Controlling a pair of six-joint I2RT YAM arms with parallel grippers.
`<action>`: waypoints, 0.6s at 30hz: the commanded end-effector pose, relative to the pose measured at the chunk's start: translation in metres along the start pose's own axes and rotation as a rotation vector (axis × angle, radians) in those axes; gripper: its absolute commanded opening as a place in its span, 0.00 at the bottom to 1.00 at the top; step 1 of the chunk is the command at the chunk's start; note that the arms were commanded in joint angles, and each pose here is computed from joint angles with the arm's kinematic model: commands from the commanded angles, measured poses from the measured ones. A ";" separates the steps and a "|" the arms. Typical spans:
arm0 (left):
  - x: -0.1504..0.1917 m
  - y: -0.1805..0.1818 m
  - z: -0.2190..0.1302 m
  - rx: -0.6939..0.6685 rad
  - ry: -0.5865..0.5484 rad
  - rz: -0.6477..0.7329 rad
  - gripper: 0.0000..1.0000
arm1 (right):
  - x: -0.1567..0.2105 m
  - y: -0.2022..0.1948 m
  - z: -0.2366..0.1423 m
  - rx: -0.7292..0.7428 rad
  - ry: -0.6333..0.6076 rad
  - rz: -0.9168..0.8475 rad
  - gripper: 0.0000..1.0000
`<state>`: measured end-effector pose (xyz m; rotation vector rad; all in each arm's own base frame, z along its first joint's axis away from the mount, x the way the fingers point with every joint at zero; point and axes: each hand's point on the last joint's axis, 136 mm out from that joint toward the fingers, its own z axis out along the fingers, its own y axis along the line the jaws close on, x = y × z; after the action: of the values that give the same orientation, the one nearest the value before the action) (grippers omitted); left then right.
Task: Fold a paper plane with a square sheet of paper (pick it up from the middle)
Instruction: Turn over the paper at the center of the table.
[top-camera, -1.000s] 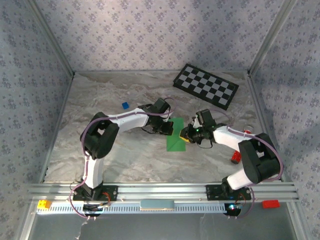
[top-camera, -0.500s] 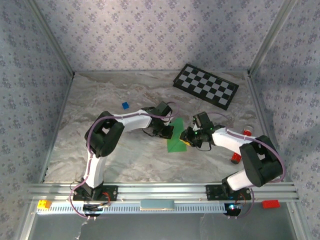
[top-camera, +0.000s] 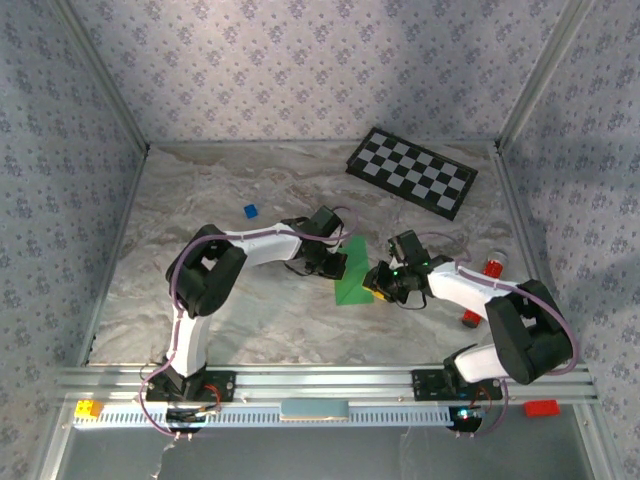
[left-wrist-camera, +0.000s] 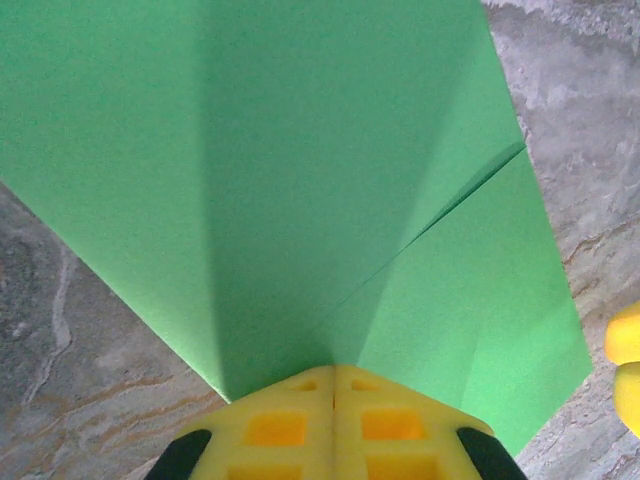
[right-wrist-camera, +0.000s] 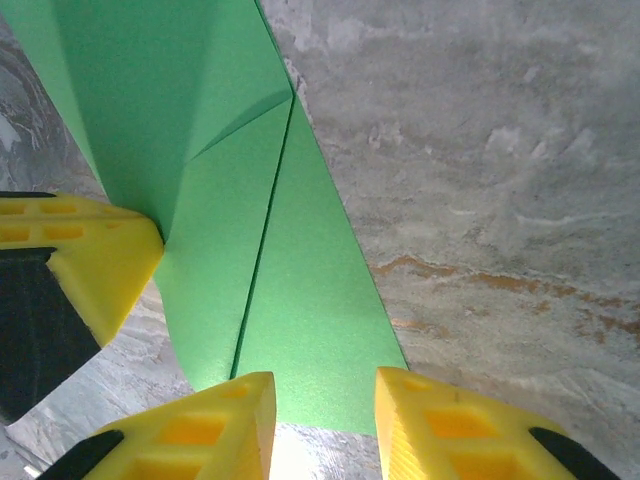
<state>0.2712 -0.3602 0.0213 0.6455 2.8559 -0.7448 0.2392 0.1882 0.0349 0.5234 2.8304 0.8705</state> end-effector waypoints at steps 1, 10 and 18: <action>0.033 0.018 0.009 -0.081 0.093 -0.028 0.01 | 0.008 -0.007 0.003 0.023 0.032 0.008 0.32; 0.032 0.019 0.010 -0.081 0.086 -0.042 0.01 | 0.009 -0.010 0.008 0.035 0.050 0.033 0.32; 0.031 0.017 0.010 -0.072 0.079 -0.046 0.00 | 0.008 -0.009 0.017 0.020 0.055 0.040 0.34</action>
<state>0.2716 -0.3604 0.0211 0.6220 2.8479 -0.7431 0.2361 0.1904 0.0233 0.5473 2.8679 0.8728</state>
